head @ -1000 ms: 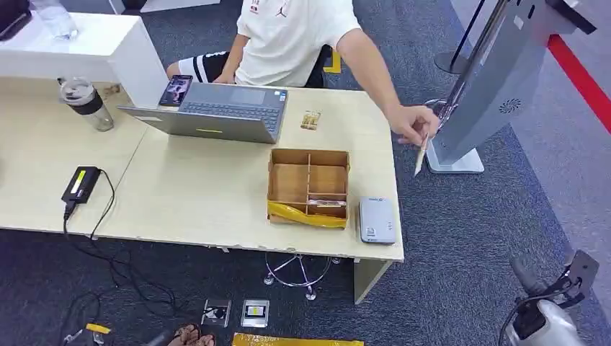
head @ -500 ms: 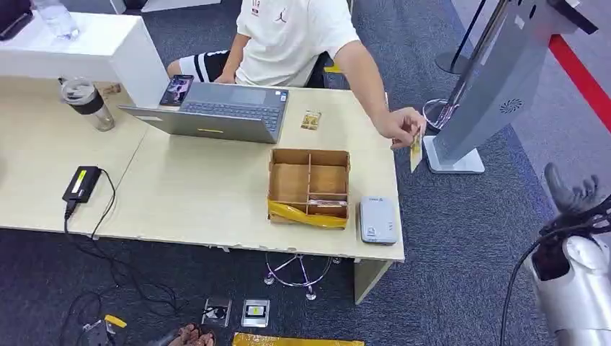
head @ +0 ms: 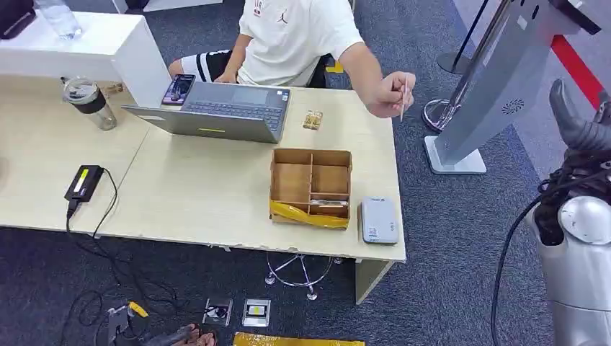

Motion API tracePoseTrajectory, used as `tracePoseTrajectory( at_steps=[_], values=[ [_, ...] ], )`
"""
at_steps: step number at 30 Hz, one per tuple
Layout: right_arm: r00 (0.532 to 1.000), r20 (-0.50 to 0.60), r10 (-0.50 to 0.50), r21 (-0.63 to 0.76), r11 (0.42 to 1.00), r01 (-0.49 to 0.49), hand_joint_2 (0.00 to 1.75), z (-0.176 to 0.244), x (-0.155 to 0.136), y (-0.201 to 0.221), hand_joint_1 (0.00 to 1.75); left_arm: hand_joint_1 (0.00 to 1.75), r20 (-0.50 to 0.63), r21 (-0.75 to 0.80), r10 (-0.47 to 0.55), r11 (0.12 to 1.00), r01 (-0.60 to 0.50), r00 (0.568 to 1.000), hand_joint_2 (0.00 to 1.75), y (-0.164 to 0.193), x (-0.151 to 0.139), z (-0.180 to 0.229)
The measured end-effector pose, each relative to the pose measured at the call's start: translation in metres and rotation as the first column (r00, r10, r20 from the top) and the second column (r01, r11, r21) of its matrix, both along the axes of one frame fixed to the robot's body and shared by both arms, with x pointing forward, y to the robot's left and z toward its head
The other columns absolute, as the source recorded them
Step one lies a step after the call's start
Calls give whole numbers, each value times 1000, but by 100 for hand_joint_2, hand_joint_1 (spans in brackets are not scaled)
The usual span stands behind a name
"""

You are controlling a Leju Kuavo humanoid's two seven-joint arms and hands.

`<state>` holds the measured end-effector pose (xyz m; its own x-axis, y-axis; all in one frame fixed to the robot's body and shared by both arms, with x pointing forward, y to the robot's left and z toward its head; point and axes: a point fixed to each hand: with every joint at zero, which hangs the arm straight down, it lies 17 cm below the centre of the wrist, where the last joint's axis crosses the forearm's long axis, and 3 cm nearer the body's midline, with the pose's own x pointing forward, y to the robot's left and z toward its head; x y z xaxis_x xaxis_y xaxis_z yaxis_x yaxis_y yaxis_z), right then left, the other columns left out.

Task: Pass the card to the sensor for recognition and then transmit it.

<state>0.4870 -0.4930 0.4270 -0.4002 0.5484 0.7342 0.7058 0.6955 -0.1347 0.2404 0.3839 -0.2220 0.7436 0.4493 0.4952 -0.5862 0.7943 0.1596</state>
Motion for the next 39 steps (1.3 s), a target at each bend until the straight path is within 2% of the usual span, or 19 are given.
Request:
tracePoseTrajectory(
  at_steps=[7, 15, 24, 32, 36, 39],
  values=[
    [995, 61, 84, -230, 971, -68, 175, 38, 1, 88, 0, 0, 6, 75, -121, 990, 120, 993, 175, -2, 18, 7],
    [977, 60, 202, -452, 879, -154, 175, 53, 0, 194, 0, 0, -1, 154, -239, 959, 236, 971, 175, -3, 31, 13],
    [939, -49, 341, -633, 716, -293, 175, 39, -3, 313, 0, 0, -14, 229, -355, 909, 348, 935, 175, -3, 45, 19],
    [878, -230, 420, -749, 499, -435, 175, -2, -17, 419, 0, 0, -38, 284, -446, 853, 438, 894, 175, -1, 49, 22],
    [857, -309, 413, -780, 405, -477, 175, -23, -21, 450, 0, 0, -56, 311, -495, 817, 487, 867, 175, 0, 51, 23],
    [858, -321, 401, -788, 389, -477, 175, -28, -19, 456, 0, 0, -72, 327, -521, 793, 514, 851, 175, 0, 53, 23]
  ],
)
